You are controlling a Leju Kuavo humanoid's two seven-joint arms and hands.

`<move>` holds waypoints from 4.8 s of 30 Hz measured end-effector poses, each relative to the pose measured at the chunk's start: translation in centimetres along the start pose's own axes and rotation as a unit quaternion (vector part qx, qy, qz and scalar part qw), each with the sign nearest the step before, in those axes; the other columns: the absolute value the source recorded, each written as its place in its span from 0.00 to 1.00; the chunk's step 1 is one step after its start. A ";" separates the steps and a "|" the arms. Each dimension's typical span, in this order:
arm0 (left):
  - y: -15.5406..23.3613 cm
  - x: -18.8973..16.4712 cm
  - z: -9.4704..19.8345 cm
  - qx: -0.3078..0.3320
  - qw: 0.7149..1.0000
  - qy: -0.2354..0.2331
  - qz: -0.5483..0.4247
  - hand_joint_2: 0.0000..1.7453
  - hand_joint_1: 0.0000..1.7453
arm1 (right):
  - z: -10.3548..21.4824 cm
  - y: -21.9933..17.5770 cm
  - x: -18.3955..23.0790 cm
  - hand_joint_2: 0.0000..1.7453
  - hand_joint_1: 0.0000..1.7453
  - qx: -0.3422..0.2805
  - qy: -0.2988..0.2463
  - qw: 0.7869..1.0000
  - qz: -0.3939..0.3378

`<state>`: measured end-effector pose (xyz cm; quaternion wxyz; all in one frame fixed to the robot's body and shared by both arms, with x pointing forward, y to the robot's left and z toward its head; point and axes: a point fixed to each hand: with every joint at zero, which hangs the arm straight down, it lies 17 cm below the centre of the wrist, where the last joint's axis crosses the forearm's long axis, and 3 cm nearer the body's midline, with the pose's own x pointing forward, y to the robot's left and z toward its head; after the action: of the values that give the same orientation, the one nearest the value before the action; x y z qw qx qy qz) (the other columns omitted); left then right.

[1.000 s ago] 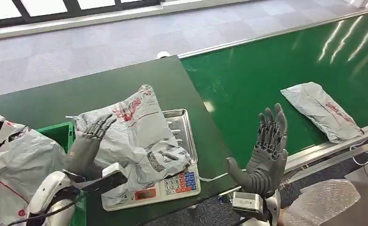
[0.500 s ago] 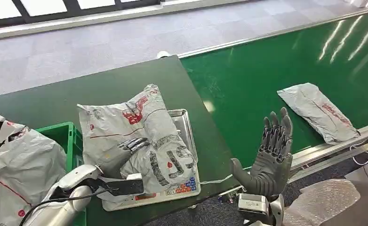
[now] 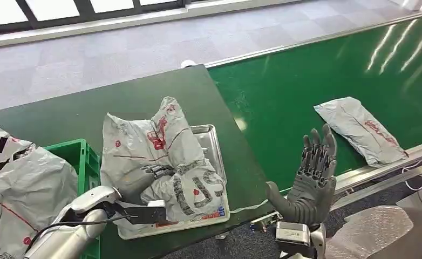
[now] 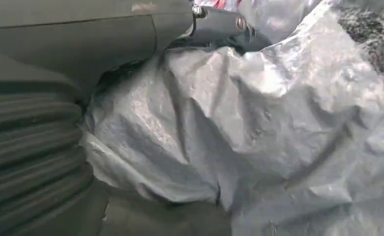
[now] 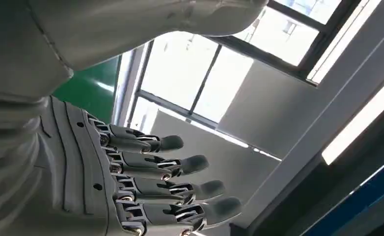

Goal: Moved the parcel from conveyor to table for the left to box.

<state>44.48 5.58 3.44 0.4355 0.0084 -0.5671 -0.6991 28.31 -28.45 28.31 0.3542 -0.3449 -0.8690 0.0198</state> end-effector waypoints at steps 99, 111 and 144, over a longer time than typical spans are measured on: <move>19.4 -16.4 24.3 0.371 0.797 0.377 -0.292 1.00 1.00 | 0.4 -1.7 -0.7 1.00 0.00 -0.012 0.033 0.999 0.022; 15.0 -19.0 27.6 0.353 0.802 0.414 -0.247 1.00 1.00 | 0.5 -1.1 -0.5 1.00 0.00 0.002 0.028 0.999 0.019; 9.4 -18.5 26.7 0.324 0.836 0.406 -0.178 0.00 0.00 | 0.3 -0.5 -0.3 1.00 0.00 0.013 0.020 1.000 0.014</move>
<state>48.07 38.23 11.52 0.4671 0.5327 -0.5226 -0.4743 27.95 -28.98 28.07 0.3753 -0.3529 -0.8566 0.0294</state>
